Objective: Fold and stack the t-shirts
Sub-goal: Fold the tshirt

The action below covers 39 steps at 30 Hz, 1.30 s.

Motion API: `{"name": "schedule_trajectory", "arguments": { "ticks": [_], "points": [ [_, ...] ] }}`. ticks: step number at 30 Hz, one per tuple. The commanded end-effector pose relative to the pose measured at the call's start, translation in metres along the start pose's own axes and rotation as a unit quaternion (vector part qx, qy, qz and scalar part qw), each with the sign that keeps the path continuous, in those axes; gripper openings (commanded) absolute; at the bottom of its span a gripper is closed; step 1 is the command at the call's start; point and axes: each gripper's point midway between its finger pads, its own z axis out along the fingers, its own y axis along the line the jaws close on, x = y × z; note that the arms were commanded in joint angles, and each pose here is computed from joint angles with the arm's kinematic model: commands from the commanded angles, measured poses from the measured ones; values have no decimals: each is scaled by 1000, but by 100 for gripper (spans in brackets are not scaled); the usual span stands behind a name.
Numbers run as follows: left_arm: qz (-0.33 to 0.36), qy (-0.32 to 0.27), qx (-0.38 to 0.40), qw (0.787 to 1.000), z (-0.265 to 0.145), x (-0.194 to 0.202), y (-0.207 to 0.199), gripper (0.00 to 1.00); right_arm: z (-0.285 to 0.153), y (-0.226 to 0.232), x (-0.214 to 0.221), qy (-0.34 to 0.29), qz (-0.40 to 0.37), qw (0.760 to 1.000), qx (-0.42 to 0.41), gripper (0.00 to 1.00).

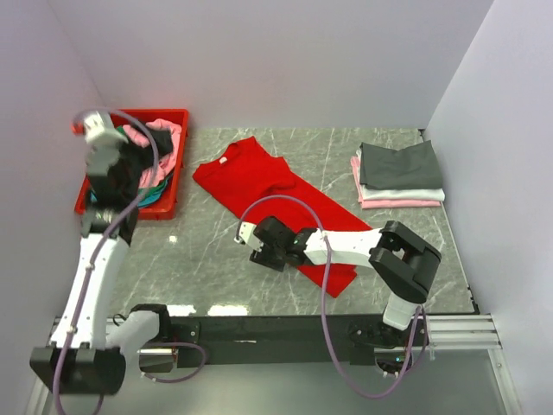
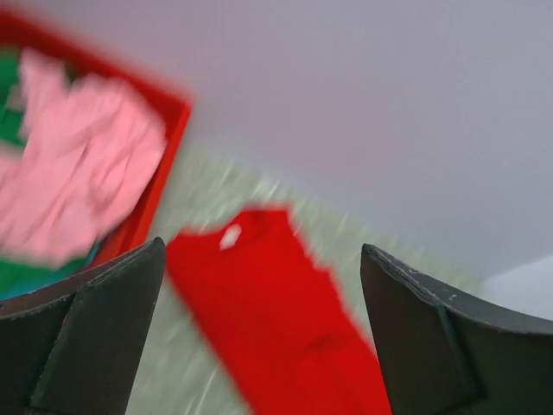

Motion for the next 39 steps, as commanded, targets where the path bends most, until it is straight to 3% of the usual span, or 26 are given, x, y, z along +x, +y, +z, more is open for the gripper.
{"name": "schedule_trajectory", "arguments": {
  "ticks": [1,6,10,12,15,21,26,29,30,31,33,36,39],
  "points": [
    [39,95,-71,992,-26,75,58,99,1,-20,-2,16,39,997,62,68],
    [33,116,-71,990,-66,99,71,99,16,-19,22,64,30,994,79,61],
    [9,129,-57,990,-83,115,72,99,22,-6,37,96,26,994,51,38],
    [0,141,-60,988,-88,128,77,99,17,3,29,83,28,996,21,27],
    [-4,149,-67,987,-95,137,84,99,8,19,11,59,14,998,-13,20],
    [-10,158,-68,985,-105,146,88,99,12,62,-40,38,-9,997,-69,14],
    [-20,166,-75,983,-105,153,91,99,16,83,-84,19,-20,995,-91,15],
    [-27,179,-66,981,-103,159,88,98,1,60,-98,-4,-13,997,-79,37],
    [-30,180,-62,981,-101,160,86,99,-14,45,-105,-23,-20,996,-78,49],
    [-33,183,-62,981,-100,162,87,99,-20,36,-103,-25,-21,996,-77,53],
    [-40,183,-58,981,-98,165,86,98,-26,3,-88,-21,-20,999,-38,63],
    [-54,190,-55,979,-96,173,86,98,-15,-26,-43,28,-14,999,17,64],
    [-67,193,-49,978,-95,177,84,98,-5,-29,5,80,6,997,21,65]
  ]
}}
